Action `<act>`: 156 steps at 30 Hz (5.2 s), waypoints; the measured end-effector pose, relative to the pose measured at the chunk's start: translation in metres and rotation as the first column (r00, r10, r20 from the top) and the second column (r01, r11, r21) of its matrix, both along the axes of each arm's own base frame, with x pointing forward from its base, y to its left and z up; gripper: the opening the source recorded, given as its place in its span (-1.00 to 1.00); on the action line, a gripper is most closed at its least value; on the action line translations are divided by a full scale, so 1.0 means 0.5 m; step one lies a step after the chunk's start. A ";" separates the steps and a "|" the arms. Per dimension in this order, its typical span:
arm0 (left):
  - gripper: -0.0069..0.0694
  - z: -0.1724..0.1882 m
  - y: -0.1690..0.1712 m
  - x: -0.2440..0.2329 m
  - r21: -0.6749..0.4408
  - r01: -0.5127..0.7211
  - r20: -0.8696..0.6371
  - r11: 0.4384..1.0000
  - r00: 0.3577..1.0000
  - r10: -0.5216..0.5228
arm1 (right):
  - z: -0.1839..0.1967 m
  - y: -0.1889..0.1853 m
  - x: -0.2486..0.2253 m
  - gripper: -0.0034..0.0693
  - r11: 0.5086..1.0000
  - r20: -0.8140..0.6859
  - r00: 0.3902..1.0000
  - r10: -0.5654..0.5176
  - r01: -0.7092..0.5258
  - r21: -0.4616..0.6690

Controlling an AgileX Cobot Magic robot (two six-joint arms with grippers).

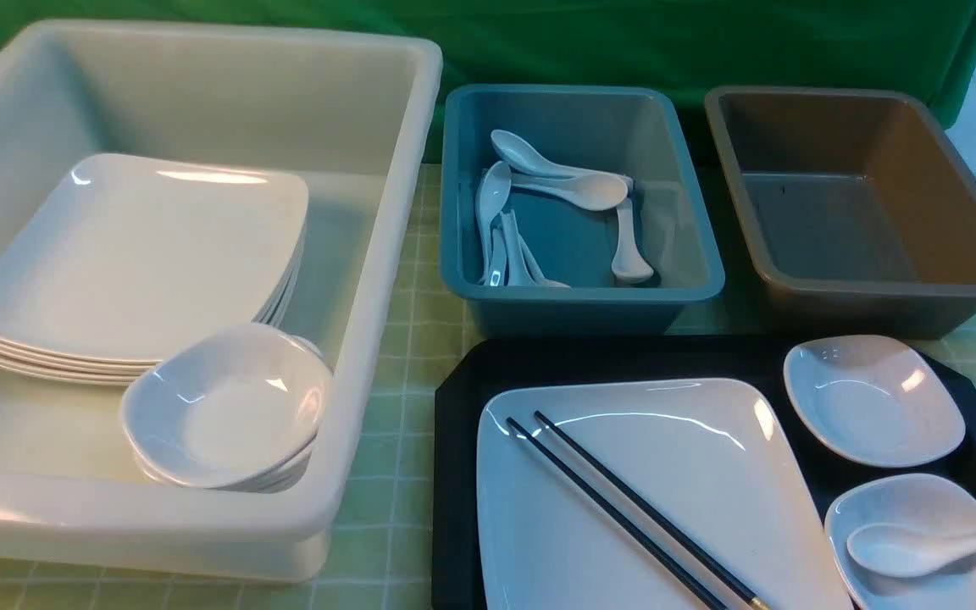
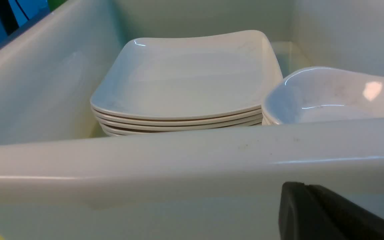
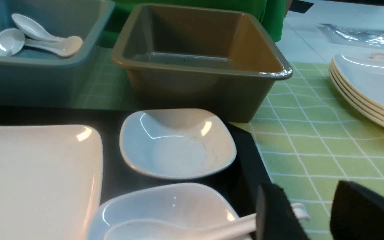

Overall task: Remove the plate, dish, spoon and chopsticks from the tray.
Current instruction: Use the right arm to grab a pair of chopsticks from the plate, then use the right arm to put the chopsticks into the small storage box on the right

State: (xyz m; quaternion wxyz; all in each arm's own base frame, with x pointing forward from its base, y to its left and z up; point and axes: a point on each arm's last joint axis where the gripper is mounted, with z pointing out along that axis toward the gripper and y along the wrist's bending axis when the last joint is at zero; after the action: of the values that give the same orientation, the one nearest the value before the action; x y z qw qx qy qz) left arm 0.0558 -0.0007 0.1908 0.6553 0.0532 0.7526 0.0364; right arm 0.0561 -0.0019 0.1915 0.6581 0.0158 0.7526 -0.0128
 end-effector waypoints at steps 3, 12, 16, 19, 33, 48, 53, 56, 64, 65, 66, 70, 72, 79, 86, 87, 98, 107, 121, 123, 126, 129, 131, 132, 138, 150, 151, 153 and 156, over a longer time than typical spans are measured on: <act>-0.83 0.000 0.000 0.000 0.000 0.000 0.000 1.000 1.000 0.000 | 0.000 0.000 0.000 -0.23 1.000 0.000 1.000 0.000 0.000 0.000; -0.83 0.000 0.000 0.000 0.000 0.000 0.000 1.000 1.000 0.000 | 0.000 0.000 0.000 -0.23 1.000 0.000 1.000 0.000 0.000 0.000; -0.83 0.000 0.000 0.000 0.000 0.000 0.000 1.000 1.000 0.000 | 0.000 0.000 0.000 -0.23 1.000 0.000 1.000 0.000 0.000 0.000; -0.83 0.002 0.000 0.000 0.003 0.001 0.013 1.000 1.000 -0.001 | 0.000 0.000 0.000 -0.23 1.000 0.000 1.000 0.000 0.000 0.000; -0.83 0.073 0.017 -0.005 -0.658 0.115 0.348 0.744 0.923 0.165 | 0.002 0.000 0.000 -0.23 1.000 0.010 1.000 -0.001 0.001 0.009; -0.83 0.376 -0.003 0.017 -0.600 0.154 0.329 0.785 0.942 0.066 | 0.072 -0.010 -0.005 -0.23 0.641 0.367 0.915 -0.166 -0.183 0.746; -0.83 0.374 -0.034 0.169 -0.429 -0.029 -0.301 0.903 0.947 -0.112 | 0.073 -0.010 -0.006 -0.27 0.623 0.373 0.912 -0.170 -0.193 0.758; -0.83 0.334 -0.056 0.227 -0.409 0.032 -0.468 0.912 0.851 -0.240 | 0.075 -0.006 -0.005 -0.50 0.637 0.339 0.930 -0.142 -0.177 0.750; -0.83 0.258 -0.114 0.308 -0.410 0.219 -0.589 0.885 0.677 -0.440 | 0.243 0.039 0.019 -0.88 0.889 0.019 0.976 0.217 -0.206 0.409; -0.83 0.254 -0.122 0.312 -0.402 0.239 -0.591 0.884 0.669 -0.450 | 0.251 0.049 0.033 -0.88 0.901 -0.062 0.962 0.267 -0.227 0.370; -0.83 0.251 -0.136 0.312 -0.399 0.266 -0.591 0.878 0.657 -0.468 | 0.259 0.061 0.054 -0.88 0.911 -0.157 0.936 0.316 -0.253 0.326; -0.83 0.250 -0.195 0.306 -0.394 0.366 -0.567 0.843 0.625 -0.536 | 0.250 0.133 0.163 -0.87 0.894 -0.519 0.732 0.441 -0.411 0.179; -0.83 0.256 -0.225 0.299 -0.390 0.416 -0.554 0.821 0.606 -0.570 | 0.237 0.174 0.206 -0.83 0.855 -0.620 0.630 0.468 -0.500 0.138; -0.83 0.285 -0.301 0.260 -0.360 0.517 -0.662 0.777 0.445 -0.603 | 0.153 0.305 0.343 -0.25 0.774 -0.825 0.362 0.433 -0.619 0.134; -0.83 0.292 -0.295 0.254 -0.244 0.572 -0.751 0.783 0.400 -0.526 | 0.026 0.385 0.394 0.68 0.731 -0.914 0.205 0.349 -0.671 0.129; -0.83 0.287 -0.296 0.257 -0.241 0.564 -0.762 0.790 0.394 -0.514 | 0.010 0.394 0.396 0.74 0.724 -0.919 0.197 0.343 -0.679 0.125; -0.83 0.246 -0.321 0.280 -0.319 0.475 -0.814 0.820 0.306 -0.494 | -0.051 0.421 0.419 0.16 0.728 -0.930 0.207 0.302 -0.680 0.085; -0.83 0.249 -0.324 0.283 -0.338 0.458 -0.798 0.822 0.324 -0.509 | -0.044 0.412 0.404 -0.62 0.732 -0.955 0.135 0.263 -0.672 0.107; -0.83 0.306 -0.364 0.359 -0.337 0.492 -0.608 0.803 0.537 -0.584 | 0.223 0.347 0.434 -0.62 0.779 -0.804 0.426 0.415 -0.623 0.073; -0.83 0.319 -0.379 0.381 -0.332 0.504 -0.596 0.797 0.543 -0.592 | 0.247 0.325 0.465 -0.62 0.807 -0.771 0.486 0.412 -0.588 0.060; -0.83 0.333 -0.406 0.412 -0.346 0.517 -0.613 0.783 0.507 -0.606 | 0.289 0.264 0.553 -0.62 0.862 -0.674 0.635 0.379 -0.507 0.007; -0.83 0.334 -0.420 0.424 -0.363 0.520 -0.632 0.773 0.472 -0.614 | 0.313 0.218 0.624 -0.62 0.896 -0.609 0.719 0.336 -0.443 -0.029; -0.83 0.330 -0.424 0.425 -0.365 0.521 -0.649 0.772 0.451 -0.612 | 0.310 0.185 0.682 -0.62 0.920 -0.590 0.751 0.296 -0.391 -0.036; -0.83 0.327 -0.425 0.426 -0.363 0.521 -0.657 0.772 0.445 -0.609 | 0.297 0.166 0.720 -0.62 0.931 -0.588 0.761 0.273 -0.363 -0.039; -0.83 0.324 -0.429 0.427 -0.340 0.540 -0.658 0.770 0.448 -0.605 | 0.214 0.092 0.836 -0.62 0.967 -0.616 0.764 0.191 -0.254 -0.015; -0.83 0.346 -0.485 0.452 -0.255 0.625 -0.418 0.738 0.617 -0.666 | 0.161 0.057 0.910 -0.54 0.984 -0.564 0.812 0.147 -0.180 -0.002; -0.83 0.345 -0.485 0.453 -0.255 0.624 -0.420 0.739 0.617 -0.666 | 0.161 0.057 0.910 -0.51 0.984 -0.564 0.812 0.146 -0.180 -0.004; -0.83 0.341 -0.485 0.455 -0.239 0.626 -0.425 0.743 0.620 -0.659 | 0.157 0.056 0.911 -0.23 0.983 -0.570 0.810 0.140 -0.182 -0.017; -0.83 0.335 -0.483 0.455 -0.214 0.628 -0.453 0.748 0.615 -0.646 | 0.159 0.055 0.902 0.15 0.984 -0.610 0.780 0.137 -0.180 -0.010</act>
State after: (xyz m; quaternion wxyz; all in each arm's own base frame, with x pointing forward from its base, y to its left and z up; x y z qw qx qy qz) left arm 0.2833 -0.2420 0.3584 0.4077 0.3127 0.8275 -0.2261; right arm 0.5071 0.0255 0.2709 0.3809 -0.0749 0.9215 0.0126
